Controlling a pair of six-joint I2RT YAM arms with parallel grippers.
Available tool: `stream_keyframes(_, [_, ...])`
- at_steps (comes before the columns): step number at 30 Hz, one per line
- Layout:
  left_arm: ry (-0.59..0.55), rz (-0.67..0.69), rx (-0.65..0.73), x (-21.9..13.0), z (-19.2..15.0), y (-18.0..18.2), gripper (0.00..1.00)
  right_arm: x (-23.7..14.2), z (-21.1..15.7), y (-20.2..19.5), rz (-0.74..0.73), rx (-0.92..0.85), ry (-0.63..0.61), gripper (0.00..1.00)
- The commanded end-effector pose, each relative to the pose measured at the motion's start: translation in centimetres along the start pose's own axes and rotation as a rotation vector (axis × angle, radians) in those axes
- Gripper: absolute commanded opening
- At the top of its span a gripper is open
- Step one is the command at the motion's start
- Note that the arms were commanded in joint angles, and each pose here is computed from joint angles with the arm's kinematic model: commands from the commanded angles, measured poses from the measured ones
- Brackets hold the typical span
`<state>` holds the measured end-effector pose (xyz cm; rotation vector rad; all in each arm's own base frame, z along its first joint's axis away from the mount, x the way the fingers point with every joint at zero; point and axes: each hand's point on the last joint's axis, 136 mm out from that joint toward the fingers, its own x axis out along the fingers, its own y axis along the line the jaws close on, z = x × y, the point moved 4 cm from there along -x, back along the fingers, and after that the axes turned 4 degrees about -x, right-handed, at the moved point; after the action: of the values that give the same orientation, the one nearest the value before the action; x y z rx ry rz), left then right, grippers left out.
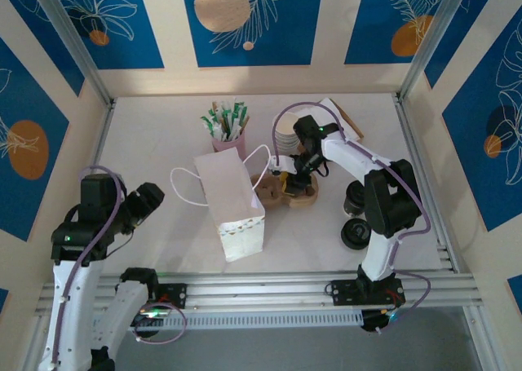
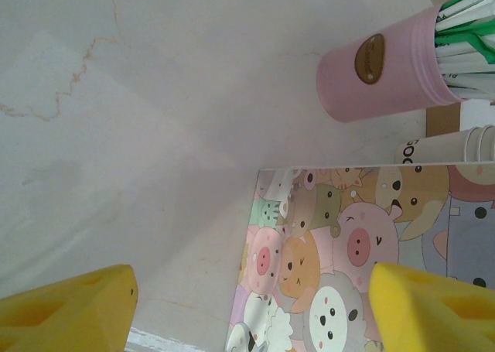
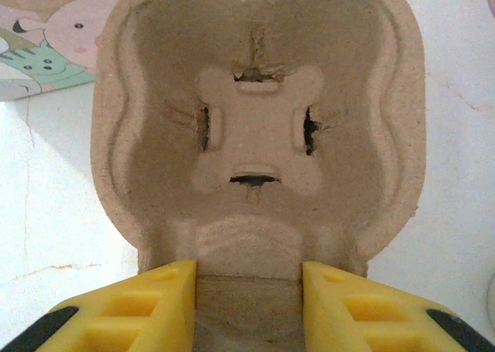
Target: Pack the takeout coffee
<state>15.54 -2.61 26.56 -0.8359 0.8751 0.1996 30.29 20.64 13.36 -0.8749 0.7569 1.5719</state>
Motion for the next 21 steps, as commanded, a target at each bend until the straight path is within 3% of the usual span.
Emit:
stream_keyframes(1, [-0.008, 0.01, 0.001, -0.4, 0.0, 0.3, 0.79, -1.6, 1.6, 0.2, -0.006, 0.029, -0.104, 0.38])
stream_keyframes(3, [-0.008, 0.008, -0.001, -0.4, 0.0, 0.2, 0.79, -2.2, 1.9, 0.1, -0.015, 0.063, -0.167, 0.38])
stream_keyframes(7, [-0.009, 0.005, -0.004, -0.4, 0.0, 0.2, 0.79, -1.0, 0.9, 0.9, -0.003, 0.016, -0.073, 0.38])
stream_keyframes(10, [-0.008, 0.006, -0.006, -0.4, 0.0, 0.3, 0.79, -1.8, 1.7, 0.6, -0.008, 0.058, -0.163, 0.37])
stream_keyframes(13, [-0.011, 0.006, -0.013, -0.3, 0.0, 0.3, 0.79, -1.2, 1.2, 0.7, -0.013, 0.027, -0.104, 0.37])
stream_keyframes(16, [-0.018, 0.005, -0.011, -0.5, 0.1, 0.2, 0.79, -2.5, 1.9, 0.2, -0.042, 0.061, -0.181, 0.37])
stream_keyframes(21, [-0.053, 0.016, 0.009, -1.3, 0.7, 0.0, 0.79, -3.2, 2.2, 0.5, -0.058, 0.056, -0.145, 0.37])
